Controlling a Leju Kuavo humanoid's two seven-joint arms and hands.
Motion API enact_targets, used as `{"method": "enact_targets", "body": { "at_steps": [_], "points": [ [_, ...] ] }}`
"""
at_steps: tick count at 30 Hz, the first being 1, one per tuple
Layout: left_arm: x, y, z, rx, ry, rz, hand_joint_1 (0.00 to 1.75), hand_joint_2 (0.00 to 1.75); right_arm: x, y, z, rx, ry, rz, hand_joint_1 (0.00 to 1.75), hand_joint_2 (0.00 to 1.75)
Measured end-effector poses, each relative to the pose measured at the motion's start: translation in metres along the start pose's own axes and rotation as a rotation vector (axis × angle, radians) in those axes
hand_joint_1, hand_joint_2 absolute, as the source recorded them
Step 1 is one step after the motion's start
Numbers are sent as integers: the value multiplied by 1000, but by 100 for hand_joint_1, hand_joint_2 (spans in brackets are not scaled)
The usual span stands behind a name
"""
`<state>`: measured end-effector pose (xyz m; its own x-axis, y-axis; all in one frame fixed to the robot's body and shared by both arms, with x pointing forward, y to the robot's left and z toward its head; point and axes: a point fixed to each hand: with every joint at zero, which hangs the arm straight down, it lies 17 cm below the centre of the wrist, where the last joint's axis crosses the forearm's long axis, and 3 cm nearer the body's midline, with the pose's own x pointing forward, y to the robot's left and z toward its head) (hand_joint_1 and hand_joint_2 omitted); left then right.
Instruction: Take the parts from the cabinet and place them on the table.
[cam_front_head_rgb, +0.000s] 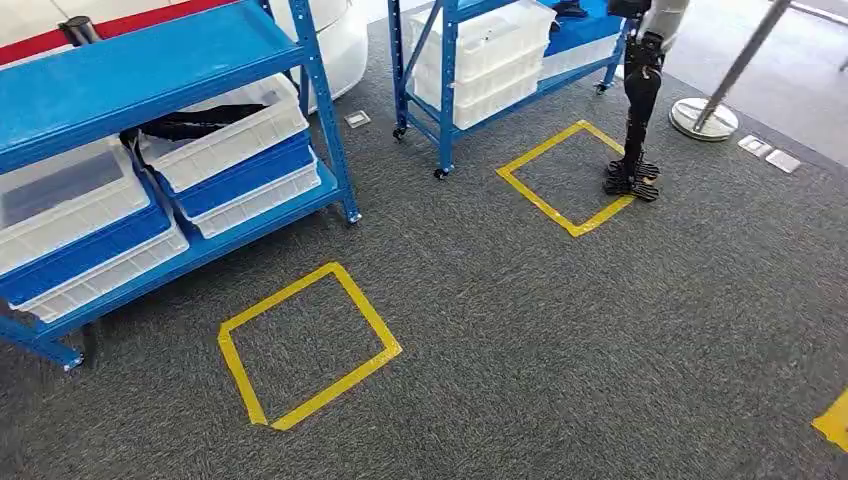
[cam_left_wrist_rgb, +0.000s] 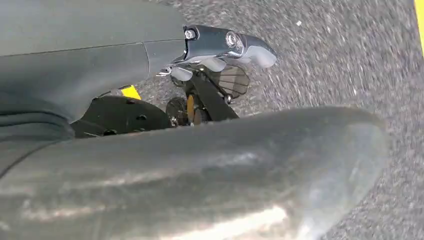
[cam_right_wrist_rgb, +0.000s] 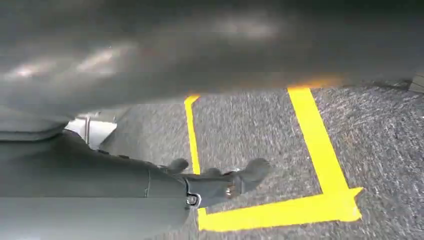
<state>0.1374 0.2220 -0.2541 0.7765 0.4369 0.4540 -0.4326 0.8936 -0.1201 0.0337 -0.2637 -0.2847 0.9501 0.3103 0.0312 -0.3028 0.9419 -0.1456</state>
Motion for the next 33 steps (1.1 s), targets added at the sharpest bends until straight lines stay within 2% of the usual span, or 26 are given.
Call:
{"method": "enact_targets", "body": {
  "at_steps": [33],
  "points": [
    [1,-3,0,-6,-3,-1,0,0,4,-1,0,-2,-8,2,0,0]
  ]
}}
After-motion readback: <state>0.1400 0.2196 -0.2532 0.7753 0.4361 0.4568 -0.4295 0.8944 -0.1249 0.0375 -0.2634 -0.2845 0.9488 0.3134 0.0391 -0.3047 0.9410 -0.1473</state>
